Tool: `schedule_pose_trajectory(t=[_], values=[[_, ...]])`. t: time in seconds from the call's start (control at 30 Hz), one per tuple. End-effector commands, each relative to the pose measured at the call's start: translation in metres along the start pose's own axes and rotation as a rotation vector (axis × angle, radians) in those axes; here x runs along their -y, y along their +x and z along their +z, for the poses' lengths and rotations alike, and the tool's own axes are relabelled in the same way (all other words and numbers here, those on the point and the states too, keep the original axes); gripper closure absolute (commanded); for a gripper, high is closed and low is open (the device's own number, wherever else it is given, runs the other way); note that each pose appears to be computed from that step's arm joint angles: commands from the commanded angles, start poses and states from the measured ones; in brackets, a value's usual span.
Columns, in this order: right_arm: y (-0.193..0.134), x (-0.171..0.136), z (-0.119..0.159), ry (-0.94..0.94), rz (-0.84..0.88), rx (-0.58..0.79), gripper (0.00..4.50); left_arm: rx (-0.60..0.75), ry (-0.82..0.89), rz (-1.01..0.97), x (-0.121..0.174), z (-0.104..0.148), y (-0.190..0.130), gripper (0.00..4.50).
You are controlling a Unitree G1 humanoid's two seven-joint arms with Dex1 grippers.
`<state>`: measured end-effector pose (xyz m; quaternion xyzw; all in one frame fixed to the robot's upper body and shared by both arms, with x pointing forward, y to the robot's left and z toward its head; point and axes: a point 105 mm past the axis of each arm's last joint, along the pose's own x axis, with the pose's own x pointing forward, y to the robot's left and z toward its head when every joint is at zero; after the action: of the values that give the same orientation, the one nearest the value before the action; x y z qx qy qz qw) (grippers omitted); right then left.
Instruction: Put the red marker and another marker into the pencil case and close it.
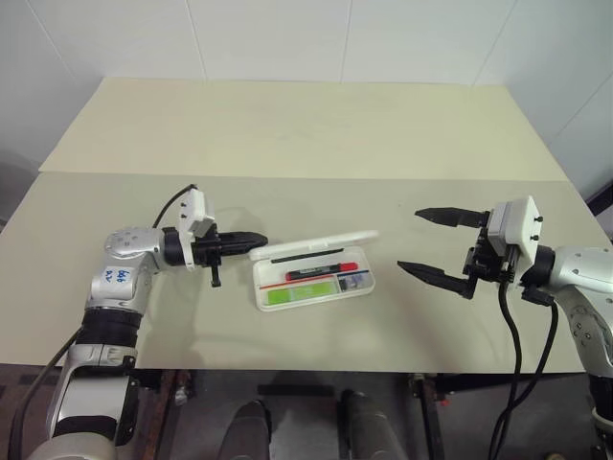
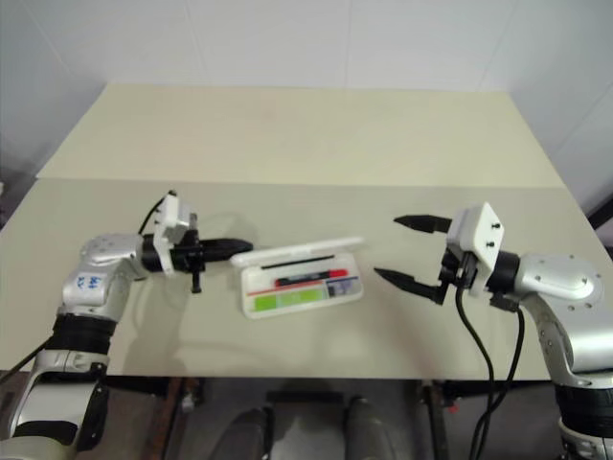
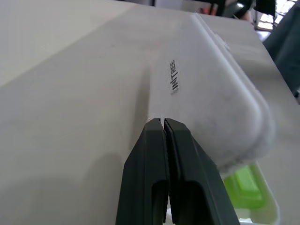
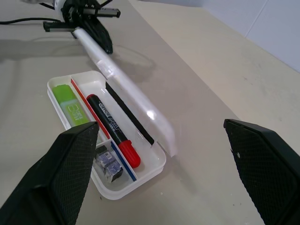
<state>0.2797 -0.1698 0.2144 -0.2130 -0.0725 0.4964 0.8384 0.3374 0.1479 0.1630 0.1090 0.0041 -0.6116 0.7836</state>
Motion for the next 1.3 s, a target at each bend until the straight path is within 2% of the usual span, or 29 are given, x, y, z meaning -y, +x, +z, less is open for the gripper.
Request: schedule_pose_trajectory(t=[0.03, 0.17, 0.27, 0.47, 0.87, 0.93, 1.1, 1.2, 1.3], values=[[0.001, -0.002, 0.011, -0.033, 0.004, 0.032, 0.00, -0.018, 0.081, -0.082, 0.010, 0.008, 0.010, 4.47], [0.001, -0.004, 0.010, -0.029, 0.000, 0.027, 0.00, -0.073, 0.080, -0.189, 0.031, -0.005, 0.027, 4.47], [0.002, -0.005, 0.010, -0.026, -0.002, 0.027, 0.00, -0.099, 0.068, -0.186, 0.033, -0.011, 0.032, 4.47], [0.004, -0.007, 0.011, -0.024, -0.012, 0.036, 0.00, -0.246, 0.044, -0.228, 0.041, -0.029, 0.038, 4.47], [0.008, -0.010, 0.013, -0.015, -0.039, 0.059, 0.00, -0.345, 0.054, -0.206, 0.039, -0.030, 0.052, 4.47], [0.009, -0.010, 0.012, -0.013, -0.040, 0.059, 0.00, -0.324, 0.053, -0.210, 0.040, -0.024, 0.055, 4.47], [0.010, -0.009, 0.009, -0.003, -0.035, 0.062, 0.00, -0.106, -0.020, -0.198, 0.040, 0.016, 0.057, 4.47], [0.009, -0.007, 0.008, -0.001, -0.033, 0.060, 0.00, -0.039, -0.030, -0.184, 0.039, 0.028, 0.052, 4.47], [0.011, -0.003, 0.006, 0.006, -0.027, 0.059, 0.00, 0.116, -0.020, -0.048, 0.020, 0.044, 0.021, 4.47]])
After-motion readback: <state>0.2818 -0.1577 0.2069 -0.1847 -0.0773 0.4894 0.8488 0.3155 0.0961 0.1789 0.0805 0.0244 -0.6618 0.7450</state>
